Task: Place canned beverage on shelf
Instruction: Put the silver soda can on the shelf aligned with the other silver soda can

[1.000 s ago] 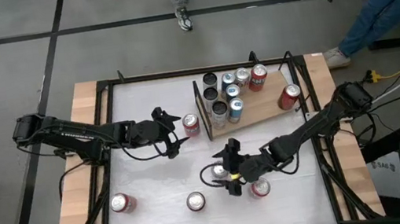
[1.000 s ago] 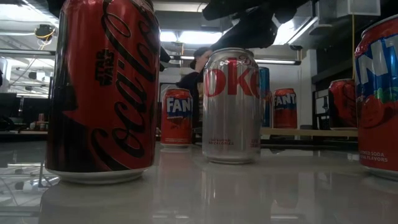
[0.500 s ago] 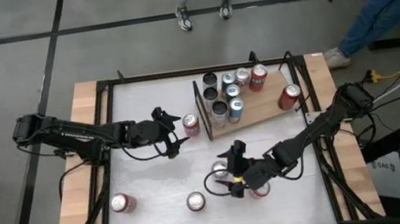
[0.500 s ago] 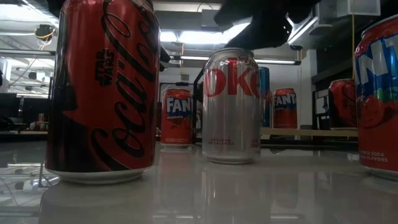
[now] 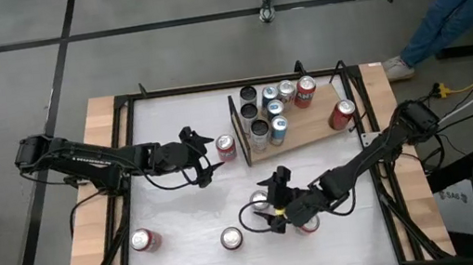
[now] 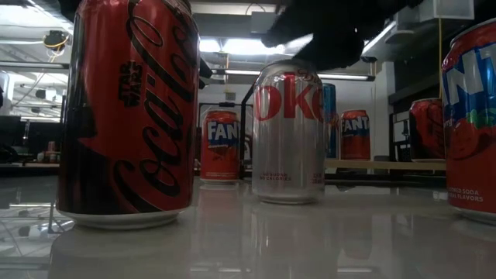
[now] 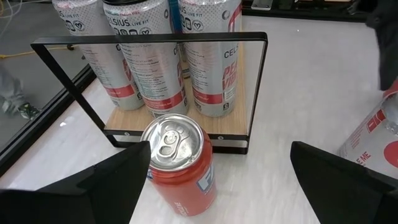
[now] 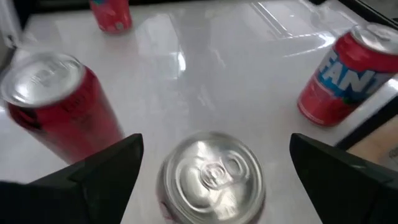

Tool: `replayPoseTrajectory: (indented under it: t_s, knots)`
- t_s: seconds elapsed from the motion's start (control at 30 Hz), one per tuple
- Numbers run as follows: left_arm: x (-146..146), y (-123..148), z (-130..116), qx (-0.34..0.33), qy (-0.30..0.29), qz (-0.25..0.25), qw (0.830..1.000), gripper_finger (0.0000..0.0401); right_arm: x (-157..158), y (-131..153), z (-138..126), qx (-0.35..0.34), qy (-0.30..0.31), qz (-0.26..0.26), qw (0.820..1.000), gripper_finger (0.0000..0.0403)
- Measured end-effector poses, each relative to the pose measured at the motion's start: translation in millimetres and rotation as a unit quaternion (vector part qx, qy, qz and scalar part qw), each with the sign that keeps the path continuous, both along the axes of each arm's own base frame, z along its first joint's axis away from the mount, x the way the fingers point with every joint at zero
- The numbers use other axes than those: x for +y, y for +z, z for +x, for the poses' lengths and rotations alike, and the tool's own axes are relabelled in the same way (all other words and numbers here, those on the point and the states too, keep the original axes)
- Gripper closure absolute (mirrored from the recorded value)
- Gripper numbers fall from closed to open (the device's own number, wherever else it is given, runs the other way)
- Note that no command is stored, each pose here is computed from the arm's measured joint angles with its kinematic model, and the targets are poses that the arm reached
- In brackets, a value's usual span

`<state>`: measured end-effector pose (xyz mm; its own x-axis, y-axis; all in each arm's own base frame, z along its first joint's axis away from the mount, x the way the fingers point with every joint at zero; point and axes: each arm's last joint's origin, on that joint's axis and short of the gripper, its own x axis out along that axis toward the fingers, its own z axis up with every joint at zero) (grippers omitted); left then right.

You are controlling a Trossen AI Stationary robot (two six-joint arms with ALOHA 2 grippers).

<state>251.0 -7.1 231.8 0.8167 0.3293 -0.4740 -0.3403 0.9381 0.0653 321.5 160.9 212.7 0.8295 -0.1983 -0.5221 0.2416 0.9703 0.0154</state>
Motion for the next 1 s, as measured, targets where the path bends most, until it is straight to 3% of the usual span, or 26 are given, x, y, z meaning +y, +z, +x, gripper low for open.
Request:
replayPoseTrajectory:
  t_s: [1.0]
  knots:
    - [-0.1,-0.4,-0.3,0.003,0.000,0.000,1.000,0.0021,4.5,-35.9,8.4,0.038,-0.018,-0.002,0.999,0.0011]
